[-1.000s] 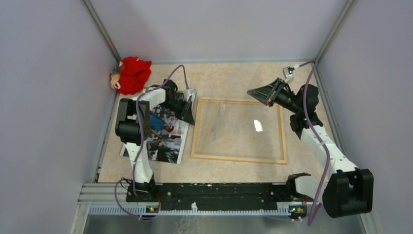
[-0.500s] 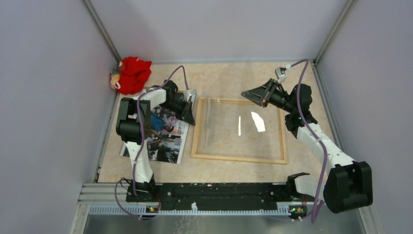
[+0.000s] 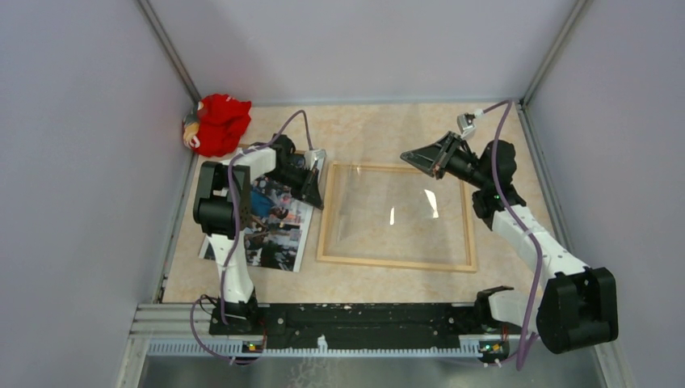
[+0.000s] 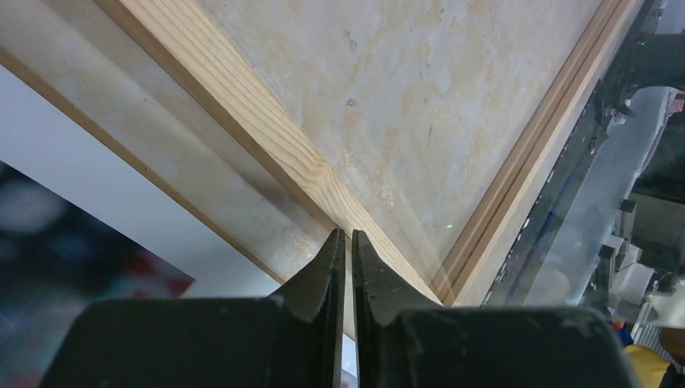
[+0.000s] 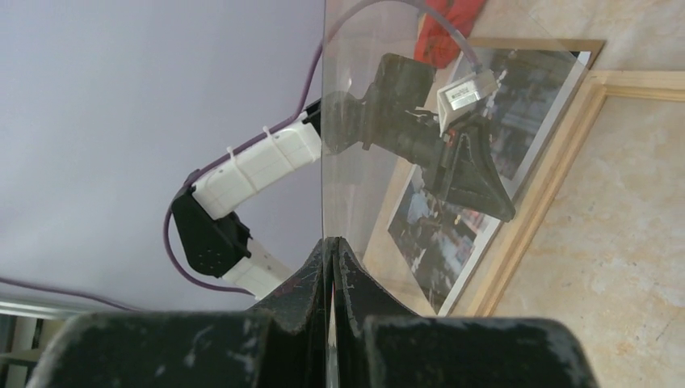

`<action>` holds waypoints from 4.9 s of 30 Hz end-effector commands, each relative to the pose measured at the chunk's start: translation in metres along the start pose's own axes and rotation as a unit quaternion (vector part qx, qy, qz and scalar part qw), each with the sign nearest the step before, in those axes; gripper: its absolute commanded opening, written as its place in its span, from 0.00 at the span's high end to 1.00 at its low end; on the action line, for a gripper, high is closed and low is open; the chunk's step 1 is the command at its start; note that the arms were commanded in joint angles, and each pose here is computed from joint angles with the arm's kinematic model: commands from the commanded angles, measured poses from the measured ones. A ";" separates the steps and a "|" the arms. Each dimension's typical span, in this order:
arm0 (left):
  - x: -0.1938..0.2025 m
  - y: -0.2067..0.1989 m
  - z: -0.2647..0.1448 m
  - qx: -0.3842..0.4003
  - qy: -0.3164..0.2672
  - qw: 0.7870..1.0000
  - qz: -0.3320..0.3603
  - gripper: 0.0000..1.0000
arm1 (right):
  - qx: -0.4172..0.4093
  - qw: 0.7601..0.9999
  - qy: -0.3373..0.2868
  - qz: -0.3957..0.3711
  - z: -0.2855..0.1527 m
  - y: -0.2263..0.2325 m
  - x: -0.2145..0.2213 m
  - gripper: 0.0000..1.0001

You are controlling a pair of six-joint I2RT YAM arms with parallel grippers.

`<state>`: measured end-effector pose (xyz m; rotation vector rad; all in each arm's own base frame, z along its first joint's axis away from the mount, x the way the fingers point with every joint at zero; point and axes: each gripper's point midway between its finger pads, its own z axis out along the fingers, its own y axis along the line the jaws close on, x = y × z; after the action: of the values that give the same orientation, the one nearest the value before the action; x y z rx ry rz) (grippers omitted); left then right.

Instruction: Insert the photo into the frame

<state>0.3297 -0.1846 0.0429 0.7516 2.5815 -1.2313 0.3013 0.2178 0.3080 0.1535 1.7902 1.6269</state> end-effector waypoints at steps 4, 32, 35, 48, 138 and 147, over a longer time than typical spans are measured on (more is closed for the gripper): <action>0.001 0.002 0.003 0.004 -0.003 1.000 0.001 0.89 | 0.014 1.000 -0.022 0.003 -0.006 -0.017 -0.001 1.00; 0.001 0.006 0.002 -0.009 -0.001 1.000 -0.003 0.94 | 0.221 0.973 -0.029 -0.059 -0.072 -0.103 -0.001 1.00; 0.001 0.007 0.003 -0.010 0.000 1.000 -0.002 0.95 | 0.244 0.966 -0.032 -0.079 -0.077 -0.106 -0.006 1.00; 0.000 0.002 0.003 0.000 -0.002 1.000 0.000 0.97 | 0.265 0.959 -0.038 -0.095 -0.080 -0.109 -0.014 1.00; 0.001 0.002 0.007 -0.008 0.007 1.000 0.015 1.00 | 0.564 0.818 -0.026 -0.108 -0.162 -0.241 -0.011 0.33; 0.003 0.003 0.007 -0.009 0.009 1.000 0.015 1.00 | 0.512 0.856 -0.025 -0.071 -0.140 -0.240 0.001 0.45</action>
<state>0.3271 -0.1865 0.0375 0.7605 2.5920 -1.2310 0.2951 0.0399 0.0708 0.5114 2.4384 0.2890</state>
